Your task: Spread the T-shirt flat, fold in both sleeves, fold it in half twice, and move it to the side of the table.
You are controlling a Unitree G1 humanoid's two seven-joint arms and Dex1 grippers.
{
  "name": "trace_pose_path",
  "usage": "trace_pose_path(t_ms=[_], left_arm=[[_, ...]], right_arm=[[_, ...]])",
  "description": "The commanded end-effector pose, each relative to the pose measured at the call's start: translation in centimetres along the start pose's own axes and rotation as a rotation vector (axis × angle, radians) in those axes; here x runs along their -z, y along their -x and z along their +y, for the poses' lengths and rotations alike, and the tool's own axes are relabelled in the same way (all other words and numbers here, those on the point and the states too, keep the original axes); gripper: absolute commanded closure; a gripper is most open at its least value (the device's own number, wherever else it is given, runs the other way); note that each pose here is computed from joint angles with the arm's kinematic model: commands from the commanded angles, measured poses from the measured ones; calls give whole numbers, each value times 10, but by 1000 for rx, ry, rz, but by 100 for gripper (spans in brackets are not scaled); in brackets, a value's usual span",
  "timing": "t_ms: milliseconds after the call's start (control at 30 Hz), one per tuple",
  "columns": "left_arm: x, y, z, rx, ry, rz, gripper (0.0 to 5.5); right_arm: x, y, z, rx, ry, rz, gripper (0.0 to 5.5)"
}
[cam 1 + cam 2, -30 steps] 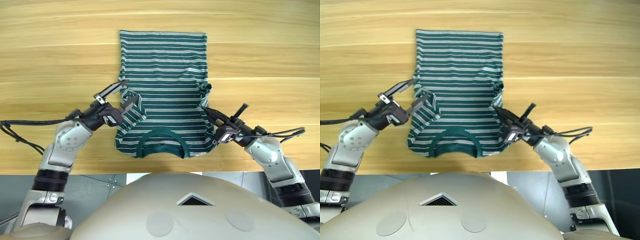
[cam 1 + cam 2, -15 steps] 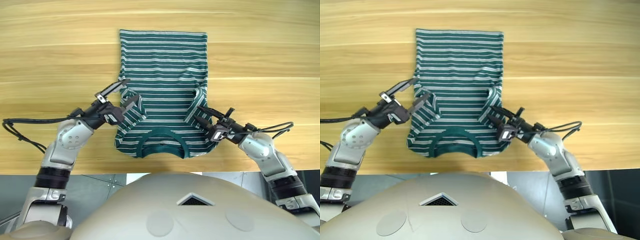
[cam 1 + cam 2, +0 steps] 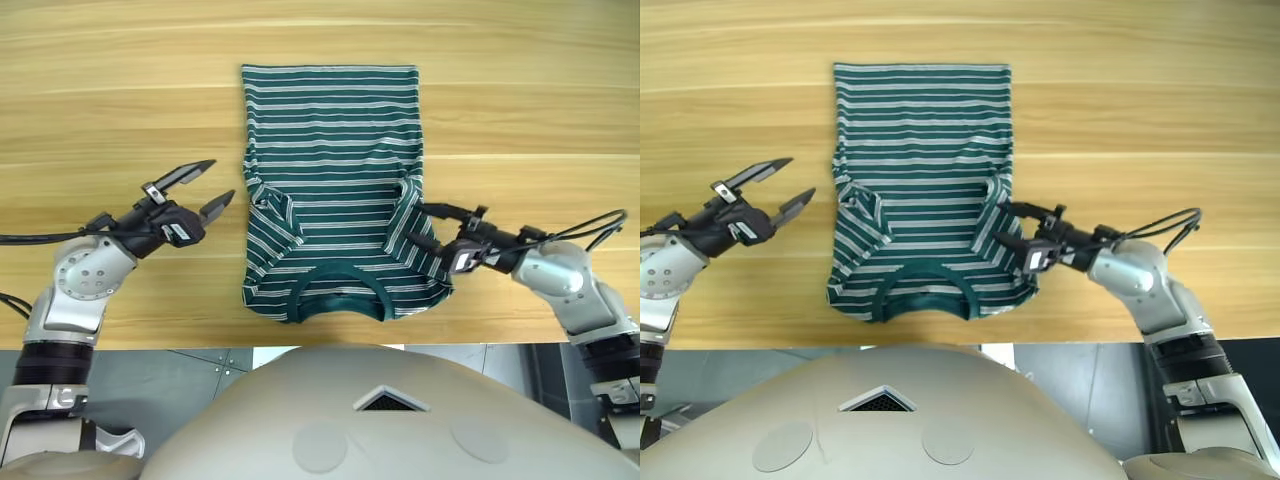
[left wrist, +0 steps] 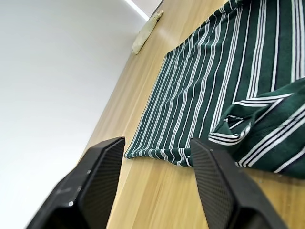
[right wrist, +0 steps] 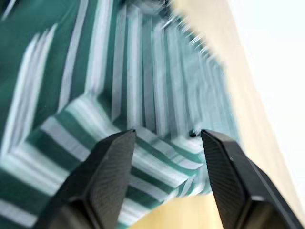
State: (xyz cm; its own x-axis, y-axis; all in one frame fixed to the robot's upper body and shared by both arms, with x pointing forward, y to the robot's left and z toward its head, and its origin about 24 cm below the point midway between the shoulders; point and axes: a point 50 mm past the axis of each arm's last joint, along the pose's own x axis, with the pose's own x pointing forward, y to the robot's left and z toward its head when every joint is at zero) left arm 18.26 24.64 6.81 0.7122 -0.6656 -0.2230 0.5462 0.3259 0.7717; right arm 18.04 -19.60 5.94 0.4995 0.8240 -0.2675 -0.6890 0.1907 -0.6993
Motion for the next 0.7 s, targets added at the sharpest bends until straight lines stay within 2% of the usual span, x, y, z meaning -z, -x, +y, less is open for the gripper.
trace_pose_path(t_ms=[33,100,200,367,433,500,633,700], left_arm=[[-4,21,-13,177,-22,42,296],[-10,25,-27,322,-17,37,296],[-15,28,-45,477,-6,39,296],[-14,35,-32,455,-26,84,296],[-10,45,-35,467,-36,143,267],[-11,51,-42,489,-50,179,262],[-16,55,-51,530,-44,179,262],[-25,52,-64,590,-1,119,262]], right_arm=[[-33,20,-50,236,-54,-212,295],[-12,38,-53,230,-18,-44,295],[24,56,-36,133,15,226,295],[52,42,-28,161,-59,258,295],[59,38,-32,148,-63,259,294],[64,40,-33,146,-71,269,294],[68,46,-30,125,-80,283,294],[68,47,-29,117,-79,287,294]])
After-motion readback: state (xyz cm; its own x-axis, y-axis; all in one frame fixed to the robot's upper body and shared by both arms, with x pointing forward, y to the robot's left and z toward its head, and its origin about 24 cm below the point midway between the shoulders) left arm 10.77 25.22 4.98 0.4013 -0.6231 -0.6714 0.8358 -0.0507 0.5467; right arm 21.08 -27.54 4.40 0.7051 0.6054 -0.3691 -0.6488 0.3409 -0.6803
